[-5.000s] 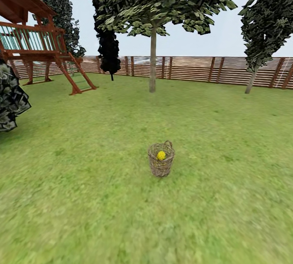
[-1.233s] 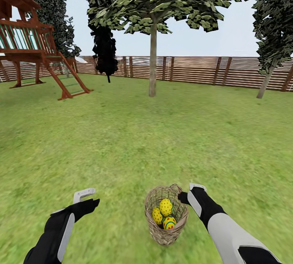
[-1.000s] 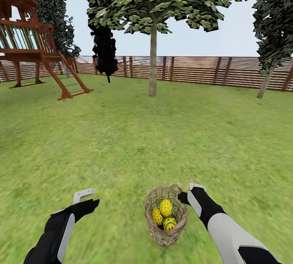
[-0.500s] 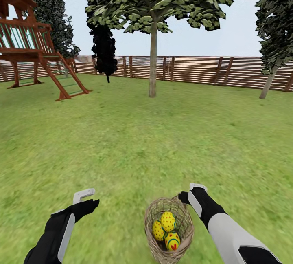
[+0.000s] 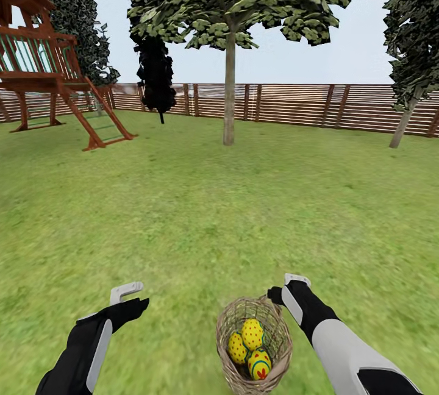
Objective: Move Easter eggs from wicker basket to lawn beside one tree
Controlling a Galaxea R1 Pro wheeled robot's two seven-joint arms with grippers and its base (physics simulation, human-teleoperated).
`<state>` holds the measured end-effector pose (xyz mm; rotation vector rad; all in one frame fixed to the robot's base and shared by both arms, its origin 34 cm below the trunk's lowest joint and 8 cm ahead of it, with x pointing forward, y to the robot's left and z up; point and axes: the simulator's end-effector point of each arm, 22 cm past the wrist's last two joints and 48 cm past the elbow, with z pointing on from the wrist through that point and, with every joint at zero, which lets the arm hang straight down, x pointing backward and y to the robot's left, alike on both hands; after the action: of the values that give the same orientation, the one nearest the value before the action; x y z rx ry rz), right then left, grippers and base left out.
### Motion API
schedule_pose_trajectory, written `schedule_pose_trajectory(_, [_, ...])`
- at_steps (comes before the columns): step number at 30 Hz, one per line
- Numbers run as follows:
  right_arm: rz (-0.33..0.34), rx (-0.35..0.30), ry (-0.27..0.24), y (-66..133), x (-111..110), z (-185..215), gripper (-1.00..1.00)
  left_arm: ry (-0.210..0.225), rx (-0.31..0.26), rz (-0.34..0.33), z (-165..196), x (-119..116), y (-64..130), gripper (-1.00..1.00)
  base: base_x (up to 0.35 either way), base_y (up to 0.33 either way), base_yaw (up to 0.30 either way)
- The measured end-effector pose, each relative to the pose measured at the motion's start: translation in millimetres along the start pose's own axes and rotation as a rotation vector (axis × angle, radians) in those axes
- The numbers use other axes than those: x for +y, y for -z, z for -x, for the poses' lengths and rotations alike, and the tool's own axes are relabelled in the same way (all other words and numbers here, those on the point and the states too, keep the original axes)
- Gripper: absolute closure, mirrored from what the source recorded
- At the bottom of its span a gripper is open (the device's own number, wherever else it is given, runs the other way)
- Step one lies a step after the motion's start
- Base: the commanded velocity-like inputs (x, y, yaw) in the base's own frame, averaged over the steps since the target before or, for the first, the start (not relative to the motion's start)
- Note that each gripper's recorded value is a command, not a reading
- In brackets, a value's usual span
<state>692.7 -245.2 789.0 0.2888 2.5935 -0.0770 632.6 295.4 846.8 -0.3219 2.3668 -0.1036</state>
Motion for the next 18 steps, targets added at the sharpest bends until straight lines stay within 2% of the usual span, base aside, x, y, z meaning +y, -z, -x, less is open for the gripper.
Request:
schedule_pose_trajectory(4, [-0.003,-0.016,-0.002,-5.4,-1,0,-1.0,0.0,0.0,0.0,-2,0,-3.8,-1.0,0.0,0.0,0.0])
schedule_pose_trajectory(10, [-0.03,-0.02,0.041,-17.8,-6,-13,-1.0,0.001,0.0,-0.001,-5,1,-9.6,-1.0,0.0,0.0,0.0])
schedule_pose_trajectory(18, [-0.044,-0.026,0.044,-36.1,-10,-37,-1.0,0.002,-0.005,-0.002,-8,1,-16.7,-1.0,0.0,0.0,0.0])
